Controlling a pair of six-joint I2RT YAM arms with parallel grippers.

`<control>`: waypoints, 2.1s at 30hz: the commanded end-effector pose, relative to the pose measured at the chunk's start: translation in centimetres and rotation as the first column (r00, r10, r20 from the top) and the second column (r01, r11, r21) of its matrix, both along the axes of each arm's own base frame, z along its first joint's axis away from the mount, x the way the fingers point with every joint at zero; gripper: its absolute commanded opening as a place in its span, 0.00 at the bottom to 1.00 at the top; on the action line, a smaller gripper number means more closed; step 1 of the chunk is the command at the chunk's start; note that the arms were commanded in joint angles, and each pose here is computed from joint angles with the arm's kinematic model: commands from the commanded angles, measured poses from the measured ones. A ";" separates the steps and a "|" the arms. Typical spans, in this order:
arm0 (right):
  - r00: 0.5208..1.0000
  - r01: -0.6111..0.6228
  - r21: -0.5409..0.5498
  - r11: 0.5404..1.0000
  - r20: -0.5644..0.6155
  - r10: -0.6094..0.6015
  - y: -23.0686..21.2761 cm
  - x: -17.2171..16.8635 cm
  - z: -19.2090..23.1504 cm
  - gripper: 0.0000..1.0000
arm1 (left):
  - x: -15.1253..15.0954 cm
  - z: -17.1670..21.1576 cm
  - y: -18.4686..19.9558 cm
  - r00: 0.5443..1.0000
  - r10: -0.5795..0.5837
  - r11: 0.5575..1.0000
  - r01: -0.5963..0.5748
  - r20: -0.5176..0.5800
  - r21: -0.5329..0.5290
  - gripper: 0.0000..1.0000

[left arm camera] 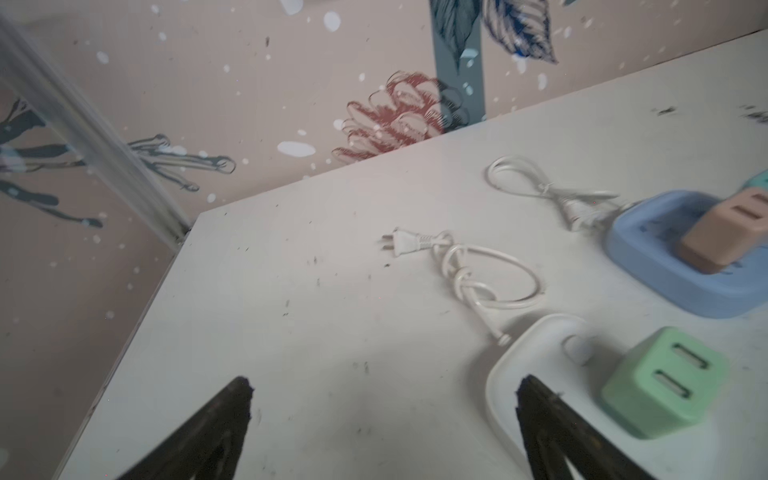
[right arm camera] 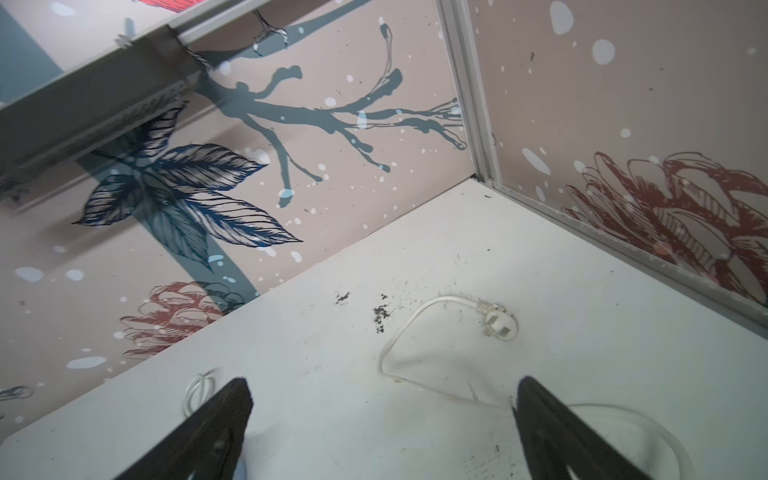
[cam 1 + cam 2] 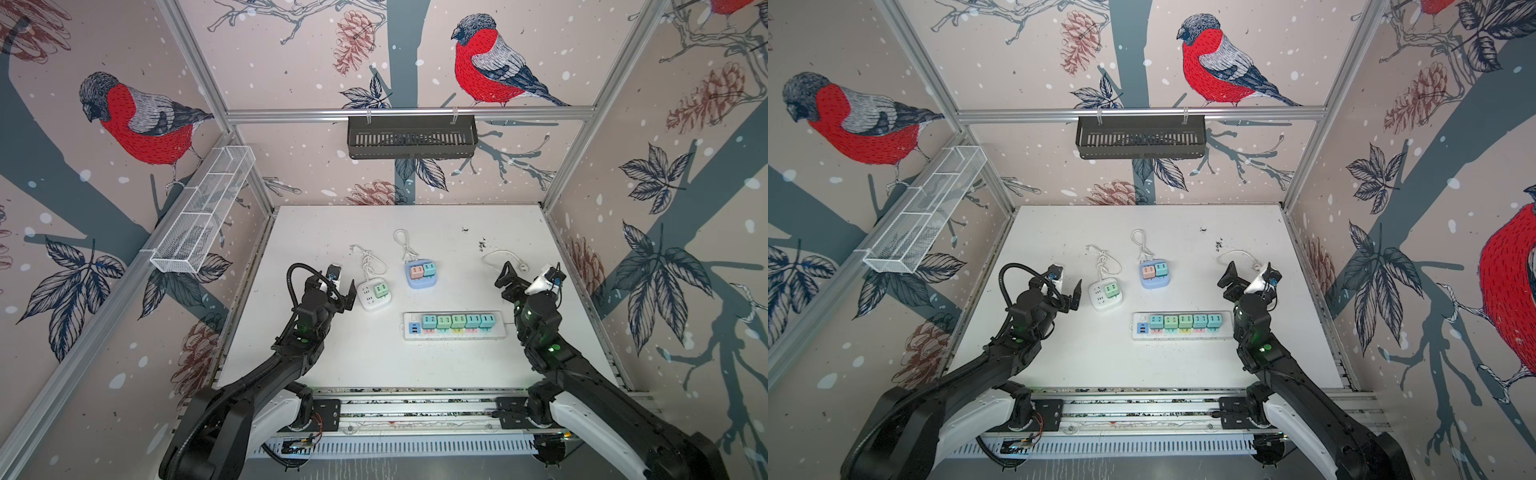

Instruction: Insert the plug

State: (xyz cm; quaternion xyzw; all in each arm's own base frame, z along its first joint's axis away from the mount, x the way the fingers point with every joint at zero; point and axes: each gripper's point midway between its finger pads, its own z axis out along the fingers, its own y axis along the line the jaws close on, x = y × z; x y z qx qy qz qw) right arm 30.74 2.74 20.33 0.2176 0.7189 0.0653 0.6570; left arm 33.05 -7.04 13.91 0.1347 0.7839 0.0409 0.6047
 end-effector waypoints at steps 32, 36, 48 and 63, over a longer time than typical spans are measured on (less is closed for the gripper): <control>0.989 -0.048 -0.411 0.910 -0.148 -0.015 -3.8 6.5 -6.4 1.00 | 3.6 -0.9 7.0 0.960 0.247 0.954 -0.217 0.130 -0.206 0.98; 0.998 -0.006 -0.431 0.902 -0.053 -0.019 -4.3 5.1 -5.8 0.99 | 3.9 -1.1 7.2 0.960 0.254 0.952 -0.227 0.116 -0.205 0.98; 0.996 -0.008 -0.362 0.932 -0.081 -0.023 -6.0 6.1 -7.6 1.00 | 5.5 -1.9 8.4 0.961 0.273 0.936 -0.256 0.043 -0.240 0.98; 0.996 -0.012 -0.363 0.932 -0.090 -0.022 -5.9 6.2 -7.8 1.00 | 5.3 -1.8 8.2 0.964 0.261 0.940 -0.244 0.043 -0.239 0.98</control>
